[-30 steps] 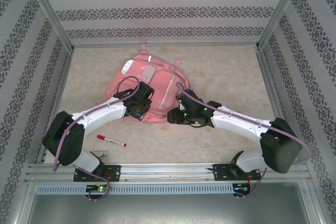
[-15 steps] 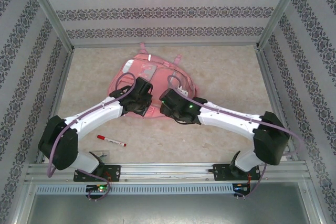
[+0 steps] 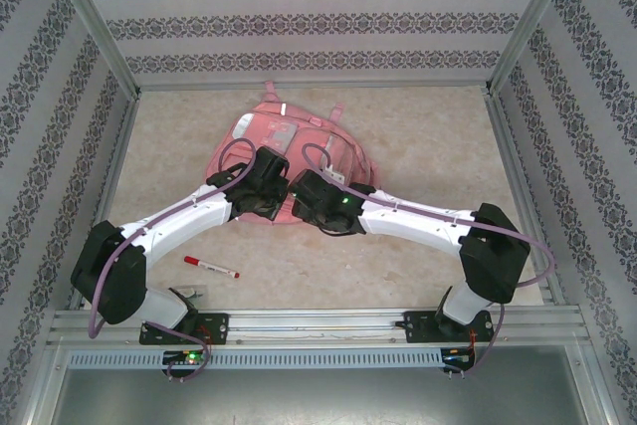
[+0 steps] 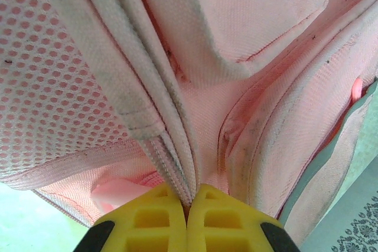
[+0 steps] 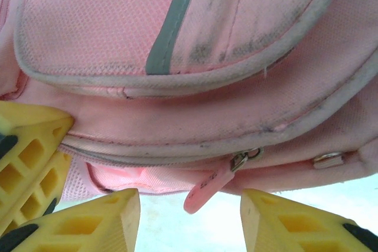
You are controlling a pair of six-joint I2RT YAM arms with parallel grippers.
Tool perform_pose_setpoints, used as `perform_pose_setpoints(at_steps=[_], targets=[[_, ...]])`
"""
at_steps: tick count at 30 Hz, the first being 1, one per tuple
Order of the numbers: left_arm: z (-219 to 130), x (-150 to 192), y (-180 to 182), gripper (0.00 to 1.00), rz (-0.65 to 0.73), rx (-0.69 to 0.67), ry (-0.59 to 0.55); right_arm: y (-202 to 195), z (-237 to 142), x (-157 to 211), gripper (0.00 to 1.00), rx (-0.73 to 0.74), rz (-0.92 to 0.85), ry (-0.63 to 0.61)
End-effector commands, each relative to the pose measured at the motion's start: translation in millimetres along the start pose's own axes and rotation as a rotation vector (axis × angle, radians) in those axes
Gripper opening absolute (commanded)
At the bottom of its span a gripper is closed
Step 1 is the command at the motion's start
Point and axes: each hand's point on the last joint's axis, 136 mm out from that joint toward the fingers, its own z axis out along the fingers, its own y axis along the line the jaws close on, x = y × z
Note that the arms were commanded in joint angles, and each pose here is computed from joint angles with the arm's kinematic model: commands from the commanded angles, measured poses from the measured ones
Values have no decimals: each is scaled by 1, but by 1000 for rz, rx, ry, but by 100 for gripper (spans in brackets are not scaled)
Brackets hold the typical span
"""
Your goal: Pack the student bag
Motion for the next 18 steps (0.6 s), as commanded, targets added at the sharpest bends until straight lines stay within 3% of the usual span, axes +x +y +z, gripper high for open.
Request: perform_pose_setpoints(at_steps=[1,7,14,18], targets=[[-14,7,-30,0,-25,134,44,-5,10,-4,47,58,-41,-44],[-18,5,-29,0,-25,136,35,-18,18,-7,43,134,-111,-68],[-22,0,-25,0,-16,131,20,-18,12,-29,29,157,-261,-164],[-23,-1,-23,0,-13,127,17,-20,15,-33,16,139,-336,-156]])
